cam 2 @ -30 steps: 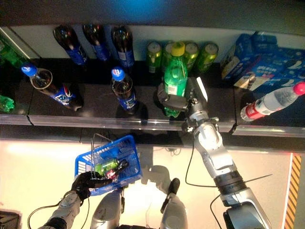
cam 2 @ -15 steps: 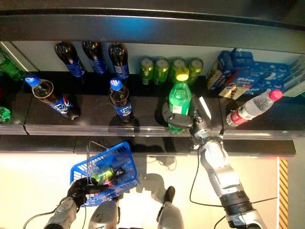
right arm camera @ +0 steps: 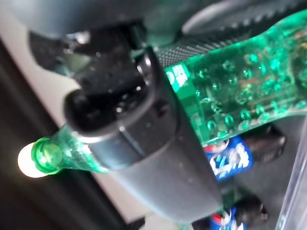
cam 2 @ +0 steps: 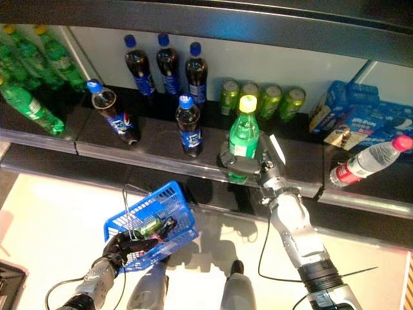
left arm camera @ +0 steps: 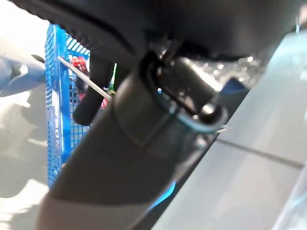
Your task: Pick up the drink and place into the basket.
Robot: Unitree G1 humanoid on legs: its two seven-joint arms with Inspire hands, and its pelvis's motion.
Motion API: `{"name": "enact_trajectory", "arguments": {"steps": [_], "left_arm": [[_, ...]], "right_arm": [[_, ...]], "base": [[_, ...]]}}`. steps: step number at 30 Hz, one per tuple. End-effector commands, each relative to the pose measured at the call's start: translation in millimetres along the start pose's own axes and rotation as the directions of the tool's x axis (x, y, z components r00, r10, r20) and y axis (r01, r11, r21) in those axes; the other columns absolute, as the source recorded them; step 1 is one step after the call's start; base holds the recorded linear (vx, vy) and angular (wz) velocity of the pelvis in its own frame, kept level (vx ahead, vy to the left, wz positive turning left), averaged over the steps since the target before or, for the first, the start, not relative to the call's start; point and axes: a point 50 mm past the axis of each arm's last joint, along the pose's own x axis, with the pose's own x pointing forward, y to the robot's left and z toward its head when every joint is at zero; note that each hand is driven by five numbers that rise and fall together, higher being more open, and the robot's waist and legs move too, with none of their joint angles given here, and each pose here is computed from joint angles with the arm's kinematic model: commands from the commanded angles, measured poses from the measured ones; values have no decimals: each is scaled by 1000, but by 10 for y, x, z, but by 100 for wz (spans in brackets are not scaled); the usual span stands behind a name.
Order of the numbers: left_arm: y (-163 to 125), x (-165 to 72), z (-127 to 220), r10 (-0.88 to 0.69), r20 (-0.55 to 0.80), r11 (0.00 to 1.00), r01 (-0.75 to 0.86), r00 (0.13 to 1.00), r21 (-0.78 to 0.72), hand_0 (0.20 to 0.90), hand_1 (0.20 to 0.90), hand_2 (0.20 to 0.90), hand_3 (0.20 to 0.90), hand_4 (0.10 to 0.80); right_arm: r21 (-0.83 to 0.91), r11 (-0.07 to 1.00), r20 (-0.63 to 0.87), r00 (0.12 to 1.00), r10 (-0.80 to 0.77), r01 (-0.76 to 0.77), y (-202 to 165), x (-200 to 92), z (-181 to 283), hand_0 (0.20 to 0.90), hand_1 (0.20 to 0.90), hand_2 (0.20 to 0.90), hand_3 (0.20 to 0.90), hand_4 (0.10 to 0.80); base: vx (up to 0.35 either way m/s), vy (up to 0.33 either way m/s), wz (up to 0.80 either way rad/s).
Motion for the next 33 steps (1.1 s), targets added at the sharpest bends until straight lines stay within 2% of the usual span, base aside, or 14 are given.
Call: {"name": "enact_trajectory", "arguments": {"steps": [1, 10, 17, 22, 32, 33], "left_arm": [[6, -50, 753, -77, 407, 988, 124, 910, -90, 300, 300, 300, 200, 100], [-283, -204, 859, -222, 504, 942, 317, 835, -110, 300, 300, 300, 200, 100], [-402, -337, 957, -298, 566, 908, 411, 769, -81, 300, 300, 300, 200, 100], [-448, -451, 1085, -355, 618, 878, 478, 701, -38, 300, 300, 300, 200, 100], [-767, -810, 1464, -558, 677, 733, 667, 480, 131, 300, 300, 300, 200, 100], [-859, -921, 1556, -607, 680, 689, 698, 412, 192, 300, 300, 300, 200, 100]], "right_arm": [[-11, 993, 291, 950, 113, -115, 121, 117, 532, 300, 300, 300, 200, 100], [11, 993, 252, 961, 114, -121, 139, -3, 378, 300, 300, 300, 200, 100], [23, 995, 248, 964, 92, -101, 184, -26, 358, 300, 300, 300, 200, 100], [55, 992, 250, 964, 93, -110, 208, -6, 354, 300, 300, 300, 200, 100], [64, 984, 242, 959, 147, -167, 426, 43, 296, 300, 300, 300, 200, 100], [57, 980, 257, 951, 172, -193, 495, 73, 333, 300, 300, 300, 200, 100]], "base": [[-127, -178, 81], [-178, -89, 85], [-64, 113, 50], [-5, 77, 10], [47, -8, 6], [47, -30, 16]]}}
